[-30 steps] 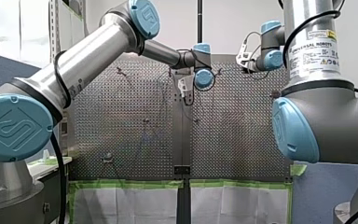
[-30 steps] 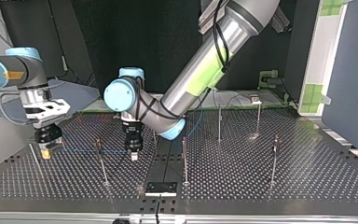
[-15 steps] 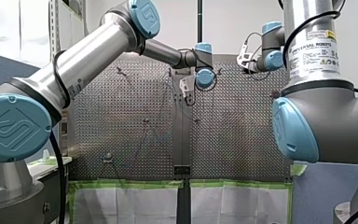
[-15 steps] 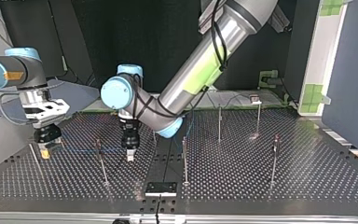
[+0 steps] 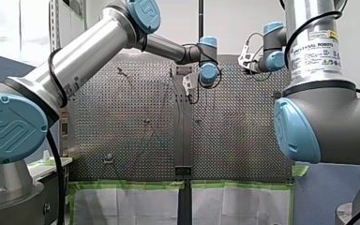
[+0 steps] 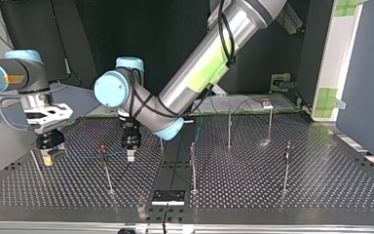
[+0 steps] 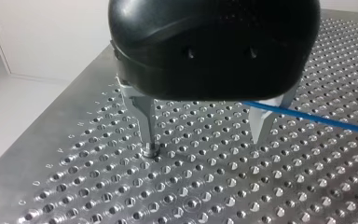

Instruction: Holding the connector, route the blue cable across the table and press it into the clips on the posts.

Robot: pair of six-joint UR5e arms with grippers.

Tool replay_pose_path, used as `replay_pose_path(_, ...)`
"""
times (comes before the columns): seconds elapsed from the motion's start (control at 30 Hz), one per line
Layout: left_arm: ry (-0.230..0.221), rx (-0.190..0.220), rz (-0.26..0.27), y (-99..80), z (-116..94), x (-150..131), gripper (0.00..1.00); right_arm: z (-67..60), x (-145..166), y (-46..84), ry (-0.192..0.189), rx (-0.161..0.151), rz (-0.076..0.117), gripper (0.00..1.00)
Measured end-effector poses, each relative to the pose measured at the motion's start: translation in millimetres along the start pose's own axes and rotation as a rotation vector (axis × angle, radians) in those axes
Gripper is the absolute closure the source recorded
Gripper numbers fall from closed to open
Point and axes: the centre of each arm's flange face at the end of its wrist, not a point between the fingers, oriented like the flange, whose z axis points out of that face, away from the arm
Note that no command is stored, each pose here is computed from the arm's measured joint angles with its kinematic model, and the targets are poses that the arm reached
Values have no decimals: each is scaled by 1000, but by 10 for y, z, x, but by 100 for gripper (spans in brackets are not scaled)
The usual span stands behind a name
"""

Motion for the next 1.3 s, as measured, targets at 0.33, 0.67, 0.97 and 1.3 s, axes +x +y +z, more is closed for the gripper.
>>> replay_pose_path(0.33,70,13,36,-213,-394,81,1,-3,-7,-1,-4,0,1,100)
replay_pose_path(0.67,128,-3,85,-329,-872,79,1,-7,-19,-10,-9,2,2,100)
replay_pose_path(0.97,103,16,82,-255,-998,-87,1,-6,-30,-31,-11,5,1,100)
replay_pose_path(1.3,39,41,7,-194,-1184,-388,1,-16,-52,-64,-23,6,-5,100)
